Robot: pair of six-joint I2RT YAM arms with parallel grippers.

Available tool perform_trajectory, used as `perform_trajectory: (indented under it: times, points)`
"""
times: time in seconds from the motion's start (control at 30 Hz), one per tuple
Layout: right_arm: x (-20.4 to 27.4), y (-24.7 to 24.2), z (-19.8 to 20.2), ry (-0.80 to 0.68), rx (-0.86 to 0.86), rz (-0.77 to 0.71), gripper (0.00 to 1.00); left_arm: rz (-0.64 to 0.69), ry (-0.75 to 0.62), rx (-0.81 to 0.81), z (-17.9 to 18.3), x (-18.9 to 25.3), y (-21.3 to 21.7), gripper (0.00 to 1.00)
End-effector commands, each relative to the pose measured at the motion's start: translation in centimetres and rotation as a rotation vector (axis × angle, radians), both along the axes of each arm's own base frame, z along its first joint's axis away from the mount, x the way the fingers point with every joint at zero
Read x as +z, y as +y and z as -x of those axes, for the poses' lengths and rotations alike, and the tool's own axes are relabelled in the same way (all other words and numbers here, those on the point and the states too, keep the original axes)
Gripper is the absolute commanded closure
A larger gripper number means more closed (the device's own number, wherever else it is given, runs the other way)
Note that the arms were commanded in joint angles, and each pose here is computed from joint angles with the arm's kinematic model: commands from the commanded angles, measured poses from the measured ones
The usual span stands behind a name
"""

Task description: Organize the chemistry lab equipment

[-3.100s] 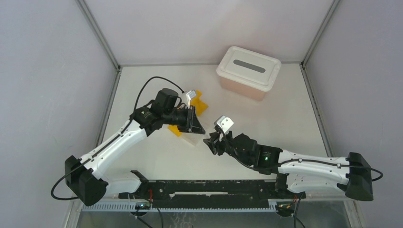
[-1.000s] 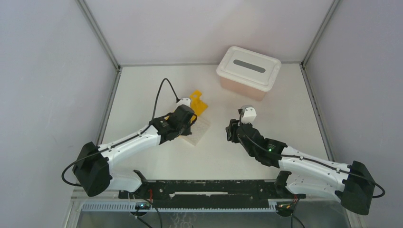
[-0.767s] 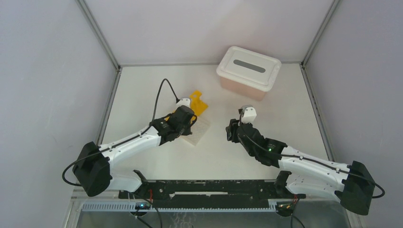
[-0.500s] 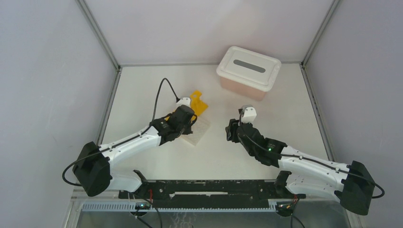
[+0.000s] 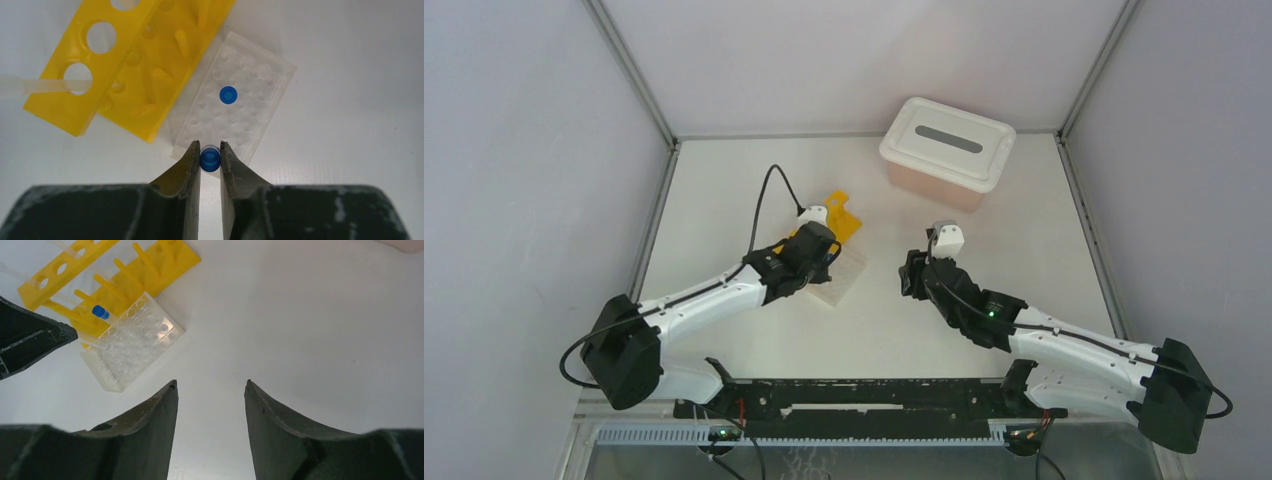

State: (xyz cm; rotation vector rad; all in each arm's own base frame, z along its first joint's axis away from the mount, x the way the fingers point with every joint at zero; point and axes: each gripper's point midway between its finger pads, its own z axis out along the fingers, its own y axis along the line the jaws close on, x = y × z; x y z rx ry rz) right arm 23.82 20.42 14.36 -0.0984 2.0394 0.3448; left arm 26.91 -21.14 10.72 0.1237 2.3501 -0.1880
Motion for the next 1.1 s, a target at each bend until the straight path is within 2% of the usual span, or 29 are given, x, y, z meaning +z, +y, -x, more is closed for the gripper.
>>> perform_trajectory:
  times: [0.0,0.87,1.07]
  points:
    - [0.6,0.3,-0.5,-0.023,-0.004,-0.036,0.41,-0.004,-0.010,-0.011,0.1,-0.6,-0.2,0.92]
    - [0.2,0.3,-0.6,-0.016,-0.001,-0.036,0.42,-0.033,0.016,-0.003,0.5,-2.3,0.2,0.92]
    - [0.1,0.4,-0.6,-0.015,0.003,-0.036,0.42,-0.043,0.019,-0.004,0.3,-2.6,0.1,0.86]
